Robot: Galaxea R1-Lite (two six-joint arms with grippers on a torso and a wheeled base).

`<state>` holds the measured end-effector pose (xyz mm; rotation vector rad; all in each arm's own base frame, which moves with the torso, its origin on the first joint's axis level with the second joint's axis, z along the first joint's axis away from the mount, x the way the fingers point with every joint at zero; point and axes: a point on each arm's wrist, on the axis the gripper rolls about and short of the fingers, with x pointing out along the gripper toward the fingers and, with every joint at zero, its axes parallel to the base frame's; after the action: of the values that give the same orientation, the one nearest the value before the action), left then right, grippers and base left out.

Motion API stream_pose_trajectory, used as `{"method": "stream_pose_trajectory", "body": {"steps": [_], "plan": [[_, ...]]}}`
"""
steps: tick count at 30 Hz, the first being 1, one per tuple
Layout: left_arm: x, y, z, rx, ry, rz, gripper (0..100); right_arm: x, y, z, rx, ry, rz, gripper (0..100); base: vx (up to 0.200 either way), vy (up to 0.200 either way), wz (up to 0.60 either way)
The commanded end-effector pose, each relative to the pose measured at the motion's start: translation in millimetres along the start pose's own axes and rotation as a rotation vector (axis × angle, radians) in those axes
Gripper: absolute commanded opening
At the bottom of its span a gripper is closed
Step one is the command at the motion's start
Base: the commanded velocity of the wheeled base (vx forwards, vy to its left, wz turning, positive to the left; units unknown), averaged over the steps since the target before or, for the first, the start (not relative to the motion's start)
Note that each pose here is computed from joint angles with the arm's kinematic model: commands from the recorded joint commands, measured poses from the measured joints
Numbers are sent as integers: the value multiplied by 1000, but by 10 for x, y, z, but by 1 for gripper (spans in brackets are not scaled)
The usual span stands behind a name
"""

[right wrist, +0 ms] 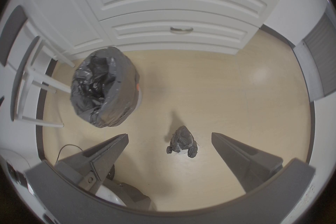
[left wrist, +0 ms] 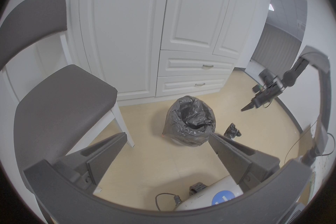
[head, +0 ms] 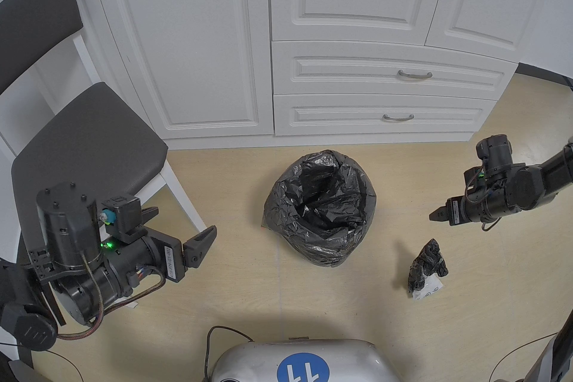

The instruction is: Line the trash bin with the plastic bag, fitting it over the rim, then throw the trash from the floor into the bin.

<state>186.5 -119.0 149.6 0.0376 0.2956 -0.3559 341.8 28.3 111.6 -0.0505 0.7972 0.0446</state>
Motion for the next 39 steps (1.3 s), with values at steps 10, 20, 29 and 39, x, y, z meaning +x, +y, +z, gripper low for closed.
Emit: {"method": "stream_pose_trajectory", "body": {"steps": [10, 20, 29, 39], "plan": [[-399, 90, 131, -84, -122, -5, 100, 1669, -718, -491, 256, 258, 50, 100, 0, 0, 0], [-336, 85, 88, -78, -93, 0, 100, 1836, -693, -587, 241, 292, 58, 100, 0, 0, 0], [-330, 87, 95, -80, -100, 1, 100, 1952, -488, -397, 212, 326, 98, 100, 0, 0, 0], [-332, 84, 94, -79, -101, -2, 100, 2103, -571, -179, 258, 387, 80, 100, 0, 0, 0]]}}
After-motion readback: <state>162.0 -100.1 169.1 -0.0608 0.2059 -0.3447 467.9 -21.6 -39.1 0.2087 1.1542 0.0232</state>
